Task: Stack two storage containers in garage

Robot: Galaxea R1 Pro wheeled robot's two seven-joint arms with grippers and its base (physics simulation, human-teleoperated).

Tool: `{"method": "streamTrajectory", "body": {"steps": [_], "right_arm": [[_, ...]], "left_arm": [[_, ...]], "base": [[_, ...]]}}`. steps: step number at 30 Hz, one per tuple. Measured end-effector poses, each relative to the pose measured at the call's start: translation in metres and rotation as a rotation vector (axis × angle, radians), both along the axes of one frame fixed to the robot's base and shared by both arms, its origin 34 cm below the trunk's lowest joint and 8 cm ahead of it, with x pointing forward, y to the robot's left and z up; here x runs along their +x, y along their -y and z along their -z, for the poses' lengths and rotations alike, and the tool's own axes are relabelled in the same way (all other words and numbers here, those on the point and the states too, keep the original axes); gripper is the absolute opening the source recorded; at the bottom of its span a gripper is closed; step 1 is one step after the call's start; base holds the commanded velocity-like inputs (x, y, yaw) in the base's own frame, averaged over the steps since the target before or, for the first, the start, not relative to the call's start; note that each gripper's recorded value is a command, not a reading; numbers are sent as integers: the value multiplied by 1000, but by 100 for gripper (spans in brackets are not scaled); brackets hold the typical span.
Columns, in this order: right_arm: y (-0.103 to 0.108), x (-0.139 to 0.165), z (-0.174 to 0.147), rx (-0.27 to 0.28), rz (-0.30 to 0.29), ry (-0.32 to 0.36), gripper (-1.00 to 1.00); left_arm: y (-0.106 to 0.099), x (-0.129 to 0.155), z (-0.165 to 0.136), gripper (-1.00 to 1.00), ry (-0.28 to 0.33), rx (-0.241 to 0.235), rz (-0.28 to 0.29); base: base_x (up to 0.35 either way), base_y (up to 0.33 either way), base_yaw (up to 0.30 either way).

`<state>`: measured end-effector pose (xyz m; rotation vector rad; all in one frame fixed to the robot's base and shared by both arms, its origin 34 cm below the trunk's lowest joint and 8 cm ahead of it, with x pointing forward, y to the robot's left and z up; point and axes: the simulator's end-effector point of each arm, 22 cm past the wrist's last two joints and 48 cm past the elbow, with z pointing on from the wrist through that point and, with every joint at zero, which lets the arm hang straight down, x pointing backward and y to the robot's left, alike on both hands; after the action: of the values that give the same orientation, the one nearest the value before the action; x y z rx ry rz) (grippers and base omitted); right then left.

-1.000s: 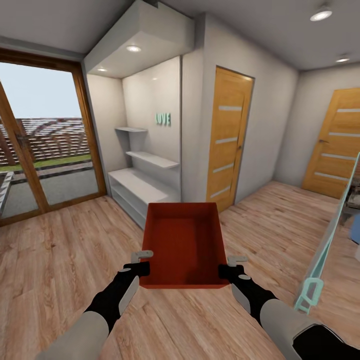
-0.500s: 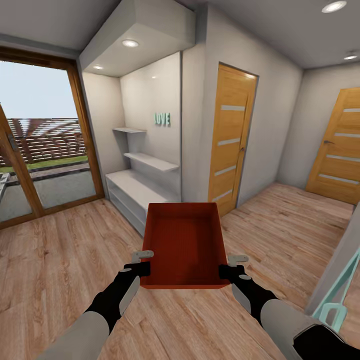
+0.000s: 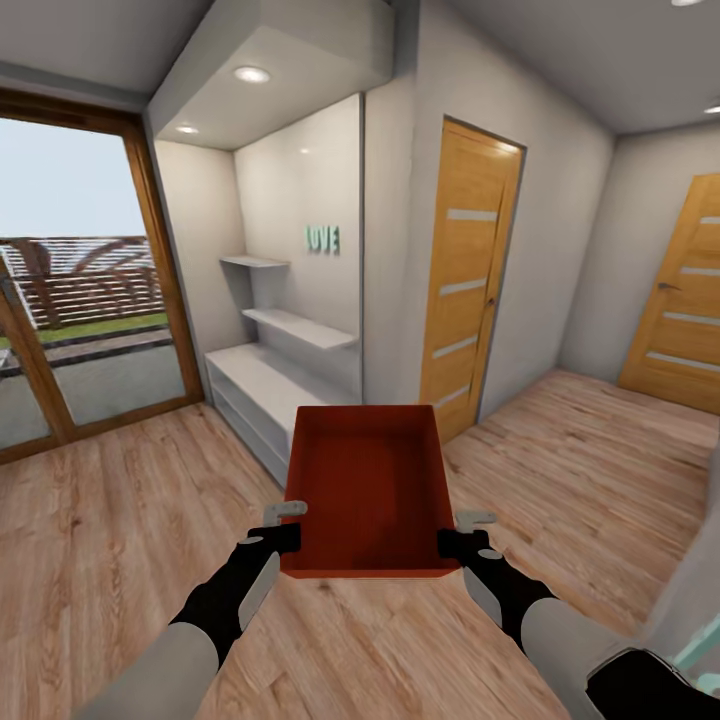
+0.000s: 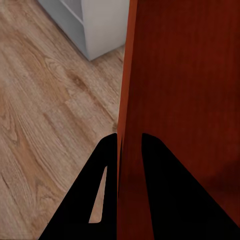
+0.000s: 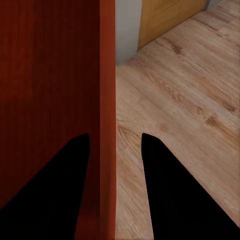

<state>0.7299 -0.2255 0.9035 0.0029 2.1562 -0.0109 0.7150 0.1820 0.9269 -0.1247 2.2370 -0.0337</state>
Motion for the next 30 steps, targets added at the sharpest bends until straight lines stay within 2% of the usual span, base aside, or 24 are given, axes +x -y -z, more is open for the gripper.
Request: {"method": "streamTrajectory", "body": {"steps": [18,24,30], "right_arm": [[0,0,1,0,1,-1,-100],[0,0,1,0,0,-1,-100],[0,0,1,0,0,-1,-100]], "left_arm": [[0,0,1,-100,-1,1,1],[0,0,1,-100,-1,0,0],[0,0,1,-100,-1,-1,0]], "base": [[311,0,0],[64,0,-21],[7,0,-193]]}}
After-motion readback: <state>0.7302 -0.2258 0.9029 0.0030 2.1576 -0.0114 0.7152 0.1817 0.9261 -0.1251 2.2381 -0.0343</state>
